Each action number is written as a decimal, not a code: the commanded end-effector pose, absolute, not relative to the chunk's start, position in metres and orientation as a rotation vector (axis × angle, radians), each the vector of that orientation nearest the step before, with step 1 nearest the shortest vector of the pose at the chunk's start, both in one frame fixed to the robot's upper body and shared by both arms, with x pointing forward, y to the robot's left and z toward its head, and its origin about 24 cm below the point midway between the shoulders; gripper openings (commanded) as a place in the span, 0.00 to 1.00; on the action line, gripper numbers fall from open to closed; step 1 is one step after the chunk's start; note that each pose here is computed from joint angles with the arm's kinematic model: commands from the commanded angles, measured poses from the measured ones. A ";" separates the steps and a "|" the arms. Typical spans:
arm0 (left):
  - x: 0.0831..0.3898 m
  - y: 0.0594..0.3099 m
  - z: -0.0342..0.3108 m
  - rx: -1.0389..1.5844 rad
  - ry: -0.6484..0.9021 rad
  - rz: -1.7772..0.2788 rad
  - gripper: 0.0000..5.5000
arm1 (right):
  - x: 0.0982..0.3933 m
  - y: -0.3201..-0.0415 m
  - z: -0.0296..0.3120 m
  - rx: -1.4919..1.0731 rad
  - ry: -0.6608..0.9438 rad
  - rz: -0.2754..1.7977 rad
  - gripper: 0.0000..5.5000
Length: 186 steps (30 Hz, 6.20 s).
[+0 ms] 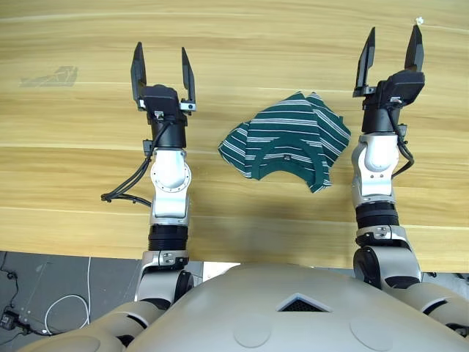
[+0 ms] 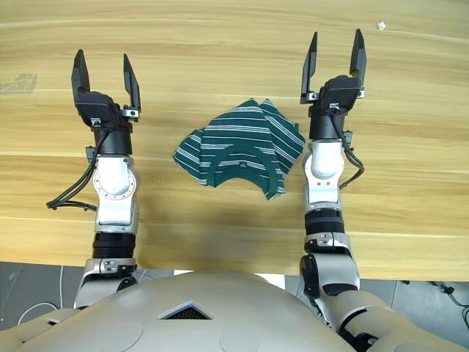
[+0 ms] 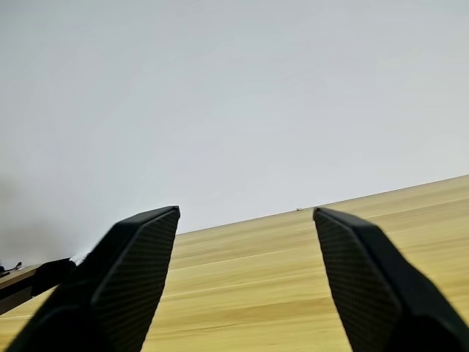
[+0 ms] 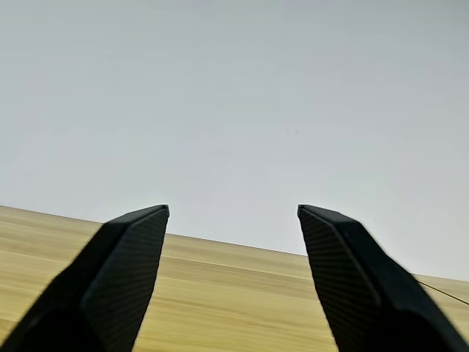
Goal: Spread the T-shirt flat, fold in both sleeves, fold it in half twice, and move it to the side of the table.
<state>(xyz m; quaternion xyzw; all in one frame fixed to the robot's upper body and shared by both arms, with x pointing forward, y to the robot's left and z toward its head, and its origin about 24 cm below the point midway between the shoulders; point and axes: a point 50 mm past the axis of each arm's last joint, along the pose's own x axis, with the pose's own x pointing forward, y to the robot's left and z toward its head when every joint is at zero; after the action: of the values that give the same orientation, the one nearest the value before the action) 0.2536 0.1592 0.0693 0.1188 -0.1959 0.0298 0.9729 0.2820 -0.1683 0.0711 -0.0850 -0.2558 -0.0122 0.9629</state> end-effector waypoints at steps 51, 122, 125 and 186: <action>0.161 0.171 0.033 1.002 -0.097 -0.988 0.61 | 0.289 -0.146 0.073 -0.156 -0.531 0.015 0.59; 0.149 0.124 0.070 0.955 -0.372 -0.772 0.00 | 0.138 -0.198 0.049 -0.578 -0.017 1.066 0.59; 0.151 0.126 0.077 0.929 -0.383 -0.725 0.00 | 0.140 -0.201 0.044 -0.619 0.002 1.060 0.59; 0.413 0.167 0.346 1.653 -0.285 -0.128 0.00 | 0.406 -0.237 0.327 -1.276 -0.328 -0.074 0.01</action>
<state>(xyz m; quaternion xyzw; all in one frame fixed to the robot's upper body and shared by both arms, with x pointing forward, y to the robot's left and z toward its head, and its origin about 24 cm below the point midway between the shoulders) 0.3959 0.1522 0.2679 0.6945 -0.1796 -0.2147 0.6628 0.3955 -0.2111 0.2573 -0.5735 -0.1805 0.1414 0.7864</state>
